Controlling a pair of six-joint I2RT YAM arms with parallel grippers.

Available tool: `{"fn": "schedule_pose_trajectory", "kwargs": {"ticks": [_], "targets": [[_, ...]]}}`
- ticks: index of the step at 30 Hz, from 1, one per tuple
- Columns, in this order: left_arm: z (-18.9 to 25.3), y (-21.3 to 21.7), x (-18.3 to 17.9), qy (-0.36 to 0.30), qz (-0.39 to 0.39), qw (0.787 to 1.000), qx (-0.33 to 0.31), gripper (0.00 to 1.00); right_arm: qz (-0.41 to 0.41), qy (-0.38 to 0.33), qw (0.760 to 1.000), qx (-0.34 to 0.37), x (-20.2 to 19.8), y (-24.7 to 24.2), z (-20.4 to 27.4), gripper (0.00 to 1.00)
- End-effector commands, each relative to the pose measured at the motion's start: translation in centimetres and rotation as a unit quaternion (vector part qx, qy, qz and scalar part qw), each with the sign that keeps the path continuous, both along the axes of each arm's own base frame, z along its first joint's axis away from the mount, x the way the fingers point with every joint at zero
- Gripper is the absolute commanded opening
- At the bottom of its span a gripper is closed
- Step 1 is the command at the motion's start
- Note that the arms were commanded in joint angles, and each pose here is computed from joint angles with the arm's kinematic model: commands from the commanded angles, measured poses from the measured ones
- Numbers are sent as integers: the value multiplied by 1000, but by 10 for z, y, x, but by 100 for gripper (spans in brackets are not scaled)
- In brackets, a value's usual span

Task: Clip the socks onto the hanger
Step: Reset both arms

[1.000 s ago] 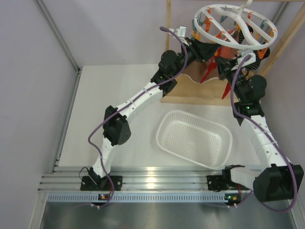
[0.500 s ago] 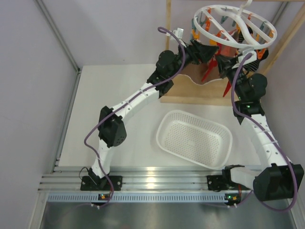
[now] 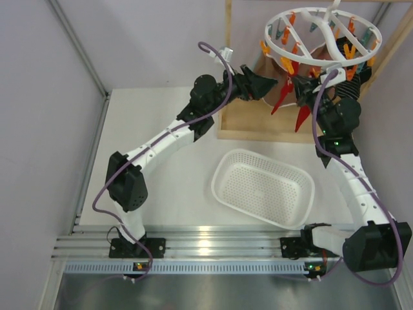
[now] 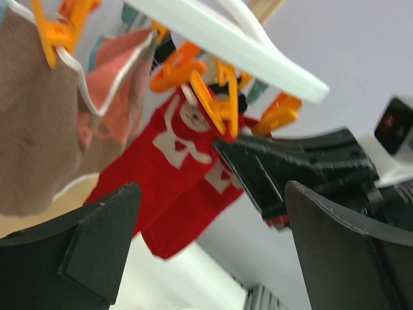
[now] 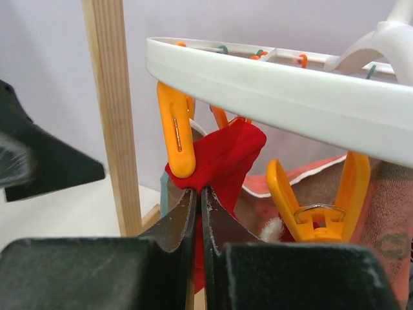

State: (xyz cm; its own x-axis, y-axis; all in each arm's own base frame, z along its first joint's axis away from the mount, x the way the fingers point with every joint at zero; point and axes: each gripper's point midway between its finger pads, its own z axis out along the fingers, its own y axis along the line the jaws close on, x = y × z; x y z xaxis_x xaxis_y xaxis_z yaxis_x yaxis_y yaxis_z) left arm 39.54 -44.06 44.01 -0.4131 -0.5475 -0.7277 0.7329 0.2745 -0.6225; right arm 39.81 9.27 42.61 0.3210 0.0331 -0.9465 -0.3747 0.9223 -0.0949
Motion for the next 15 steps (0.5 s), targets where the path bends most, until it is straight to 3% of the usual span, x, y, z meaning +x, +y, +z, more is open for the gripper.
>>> {"fn": "schedule_pose_trajectory", "kwargs": {"ticks": [1, 2, 5, 6, 7, 11, 15], "targets": [[31, 18, -45, -63, -42, 997, 6, 98, -4, -14, 1000, -12, -6, 1, 14, 2], [22, 22, -43, -52, -37, 998, 22, 98, -4, -11, 1000, -14, -7, 1, 11, 3], [4, 38, -44, -39, -28, 997, 59, 98, 5, 20, 999, -24, -6, 4, -10, 20], [-8, 44, -46, -18, -26, 996, 82, 98, 12, 28, 999, -28, -7, 6, -14, 34], [-15, 48, -45, -17, -23, 995, 98, 98, 18, 38, 999, -33, -8, 8, -20, 40], [-39, 72, -50, 5, -31, 987, 156, 98, 57, 70, 995, -49, -23, 19, -40, 50], [-66, 106, -58, 13, -21, 973, 231, 98, 95, 105, 987, -78, -41, 28, -61, 68]]}}
